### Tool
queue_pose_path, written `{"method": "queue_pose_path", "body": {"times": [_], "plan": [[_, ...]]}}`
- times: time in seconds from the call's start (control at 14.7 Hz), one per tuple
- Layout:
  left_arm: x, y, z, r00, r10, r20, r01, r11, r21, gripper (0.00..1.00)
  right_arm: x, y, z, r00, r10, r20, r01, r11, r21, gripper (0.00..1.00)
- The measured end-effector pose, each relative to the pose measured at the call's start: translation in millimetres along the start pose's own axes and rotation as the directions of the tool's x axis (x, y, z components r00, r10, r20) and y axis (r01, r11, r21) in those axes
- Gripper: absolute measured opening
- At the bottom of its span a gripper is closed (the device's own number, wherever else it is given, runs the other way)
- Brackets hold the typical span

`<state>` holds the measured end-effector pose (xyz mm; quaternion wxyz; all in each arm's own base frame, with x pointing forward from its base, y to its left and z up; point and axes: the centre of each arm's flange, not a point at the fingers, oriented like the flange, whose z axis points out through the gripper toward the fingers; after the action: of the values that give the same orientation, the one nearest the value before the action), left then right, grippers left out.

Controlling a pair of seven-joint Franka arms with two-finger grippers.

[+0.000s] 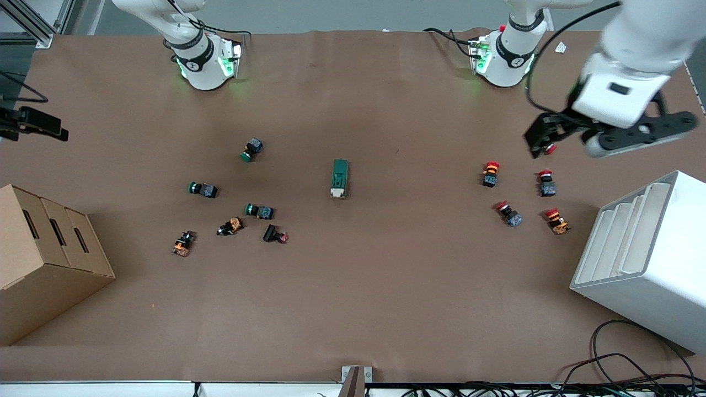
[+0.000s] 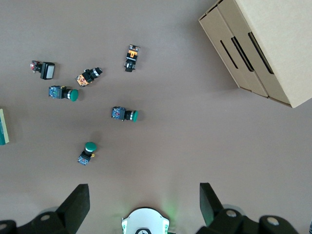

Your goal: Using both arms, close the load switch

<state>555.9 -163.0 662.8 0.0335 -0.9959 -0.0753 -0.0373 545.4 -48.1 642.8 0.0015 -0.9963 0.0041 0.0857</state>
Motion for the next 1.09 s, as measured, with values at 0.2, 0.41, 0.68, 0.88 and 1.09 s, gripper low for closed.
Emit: {"method": "queue_pose_path", "body": {"times": [0.2,0.41,0.68,0.88,1.09], "plan": [[0.8,-33.0,8.0,0.994,0.097,0.043,-0.096,0.995,-0.025,1.00,-25.3,-0.3,-4.1,0.999,-0.004,-0.032,0.004,1.000,0.007,1.00],[-2.1,-66.5,13.5,0.983,0.170,0.062,-0.169,0.985,-0.030,1.00,-41.5,-3.9,-3.9,0.999,-0.013,-0.052,0.014,1.000,0.010,1.00],[-14.0,-96.0,16.6,0.975,0.208,0.080,-0.206,0.978,-0.038,1.00,-43.9,-3.7,-2.8,0.998,-0.013,-0.064,0.014,1.000,0.010,1.00],[-27.4,-104.2,13.5,0.969,0.234,0.081,-0.229,0.971,-0.063,1.00,-43.5,-3.3,-3.0,0.998,-0.012,-0.068,0.013,1.000,0.010,1.00],[-31.2,-112.9,10.6,0.960,0.269,0.074,-0.264,0.962,-0.071,1.00,-45.5,0.2,-2.5,0.998,-0.004,-0.058,0.004,1.000,0.013,1.00]]}}
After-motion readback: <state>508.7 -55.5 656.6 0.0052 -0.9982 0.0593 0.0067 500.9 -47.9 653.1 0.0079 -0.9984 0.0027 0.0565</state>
